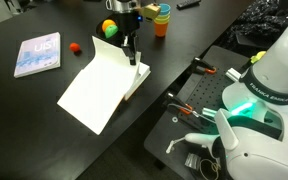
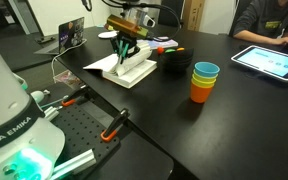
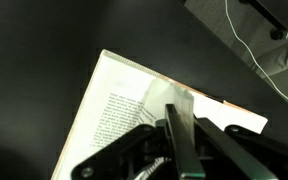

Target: Open the orange book then flip the pages once.

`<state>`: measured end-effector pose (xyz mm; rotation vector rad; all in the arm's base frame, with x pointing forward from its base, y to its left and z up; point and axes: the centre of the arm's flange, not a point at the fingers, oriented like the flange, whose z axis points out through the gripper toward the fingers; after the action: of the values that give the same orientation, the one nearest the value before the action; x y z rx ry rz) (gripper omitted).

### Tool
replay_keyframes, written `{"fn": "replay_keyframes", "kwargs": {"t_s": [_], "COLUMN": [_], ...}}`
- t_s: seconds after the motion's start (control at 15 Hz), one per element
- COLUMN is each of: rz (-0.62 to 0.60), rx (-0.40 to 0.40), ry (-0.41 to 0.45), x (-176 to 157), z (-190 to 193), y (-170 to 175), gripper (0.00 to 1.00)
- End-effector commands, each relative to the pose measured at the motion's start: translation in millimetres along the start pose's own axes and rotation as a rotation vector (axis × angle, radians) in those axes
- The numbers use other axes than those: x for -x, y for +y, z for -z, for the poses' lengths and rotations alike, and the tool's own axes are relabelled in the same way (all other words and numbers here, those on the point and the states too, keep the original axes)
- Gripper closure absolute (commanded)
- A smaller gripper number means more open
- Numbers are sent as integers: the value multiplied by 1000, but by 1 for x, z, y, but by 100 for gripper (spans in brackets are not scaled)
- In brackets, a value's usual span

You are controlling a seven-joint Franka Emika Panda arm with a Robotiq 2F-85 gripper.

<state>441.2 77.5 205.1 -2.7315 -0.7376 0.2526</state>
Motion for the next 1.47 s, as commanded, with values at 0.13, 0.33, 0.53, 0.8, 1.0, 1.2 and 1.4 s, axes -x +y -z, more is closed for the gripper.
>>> {"fn": "replay_keyframes", "kwargs": {"t_s": [0.13,0.33,0.53,0.8,1.0,1.2,1.4], "rz": [96,103,98,35,-27,-46,7], "rx": [66,35,8,-117,-205,-258,-249], "ry": [-33,-25,-10,46,70,101,123], "x": [-31,-42,-51,-61,-63,-65,-67], "z": [2,5,8,-3,-21,-34,-44], "y": [-36,-45,-49,-49,-48,-54,-63], "gripper": [90,92,60,28,6,0,0]}}
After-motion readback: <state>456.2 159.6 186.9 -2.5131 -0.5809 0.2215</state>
